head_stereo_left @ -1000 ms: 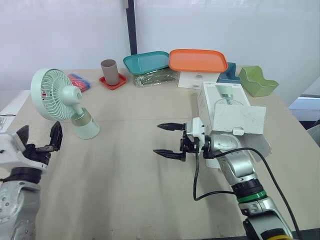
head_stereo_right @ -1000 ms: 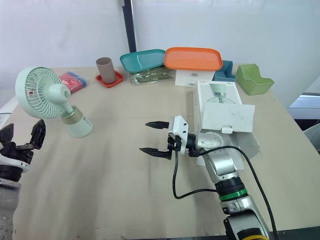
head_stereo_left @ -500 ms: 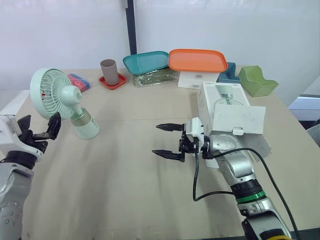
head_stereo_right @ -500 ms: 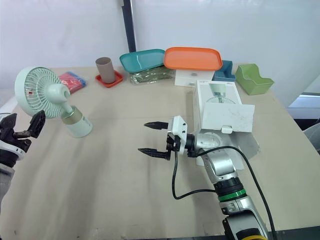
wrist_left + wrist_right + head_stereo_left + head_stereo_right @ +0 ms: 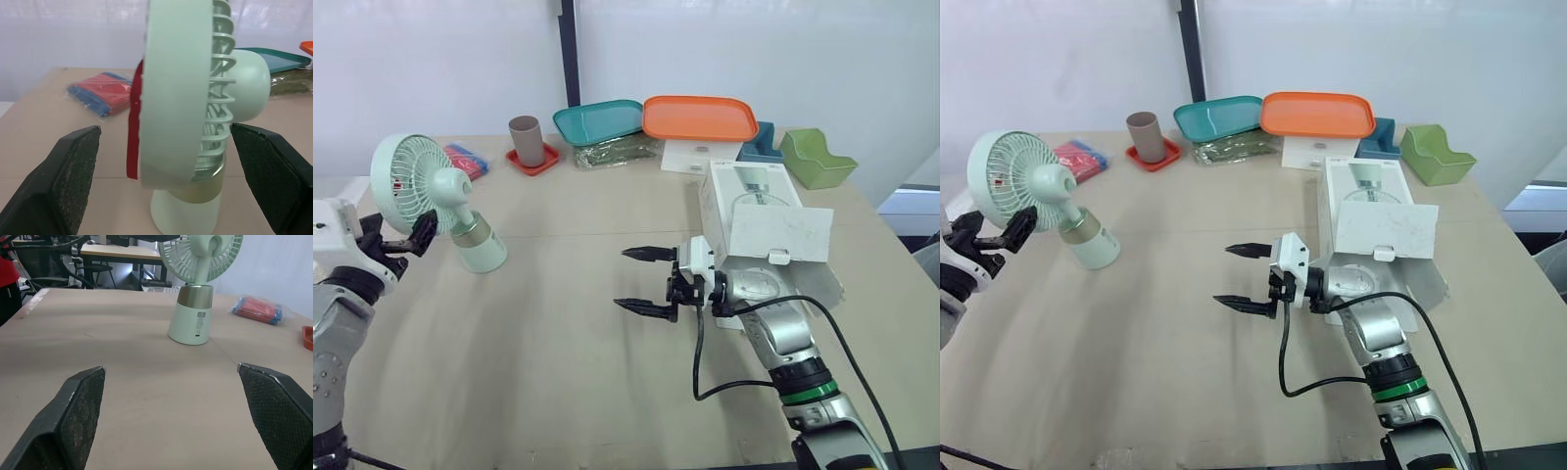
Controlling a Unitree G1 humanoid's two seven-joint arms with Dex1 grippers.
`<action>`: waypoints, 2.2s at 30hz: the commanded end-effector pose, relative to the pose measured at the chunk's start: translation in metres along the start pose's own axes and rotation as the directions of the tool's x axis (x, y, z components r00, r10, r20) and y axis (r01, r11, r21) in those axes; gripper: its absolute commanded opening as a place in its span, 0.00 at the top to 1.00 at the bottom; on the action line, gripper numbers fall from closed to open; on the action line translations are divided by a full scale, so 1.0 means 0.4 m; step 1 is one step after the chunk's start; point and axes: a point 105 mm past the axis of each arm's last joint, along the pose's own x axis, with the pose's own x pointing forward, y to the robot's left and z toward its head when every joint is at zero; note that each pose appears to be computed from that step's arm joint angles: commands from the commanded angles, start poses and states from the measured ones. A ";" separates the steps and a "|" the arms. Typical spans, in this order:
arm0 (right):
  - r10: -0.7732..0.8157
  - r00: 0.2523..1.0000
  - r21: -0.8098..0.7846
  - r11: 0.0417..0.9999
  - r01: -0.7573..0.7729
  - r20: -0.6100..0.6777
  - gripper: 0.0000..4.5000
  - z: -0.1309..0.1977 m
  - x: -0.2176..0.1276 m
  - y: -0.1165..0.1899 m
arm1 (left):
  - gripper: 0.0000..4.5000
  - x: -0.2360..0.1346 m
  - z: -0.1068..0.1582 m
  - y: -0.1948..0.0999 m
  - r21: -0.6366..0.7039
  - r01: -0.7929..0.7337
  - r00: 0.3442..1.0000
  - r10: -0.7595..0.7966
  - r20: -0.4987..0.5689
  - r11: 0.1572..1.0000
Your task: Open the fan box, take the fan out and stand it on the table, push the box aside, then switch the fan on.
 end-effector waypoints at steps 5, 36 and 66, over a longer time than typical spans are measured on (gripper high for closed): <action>-0.010 1.000 -0.056 0.998 0.011 0.027 0.02 0.031 0.000 0.003 | 0.00 0.029 0.031 -0.003 0.036 0.048 0.999 -0.049 0.022 0.998; -0.034 0.990 0.044 0.999 0.028 0.138 0.00 0.063 -0.002 0.006 | 0.53 0.048 0.048 -0.012 0.065 0.113 0.993 -0.114 0.021 0.991; -0.270 0.961 0.091 0.957 0.274 -0.061 0.00 0.136 0.076 -0.053 | 0.53 0.045 0.053 -0.379 0.153 0.639 0.762 -0.647 0.004 0.754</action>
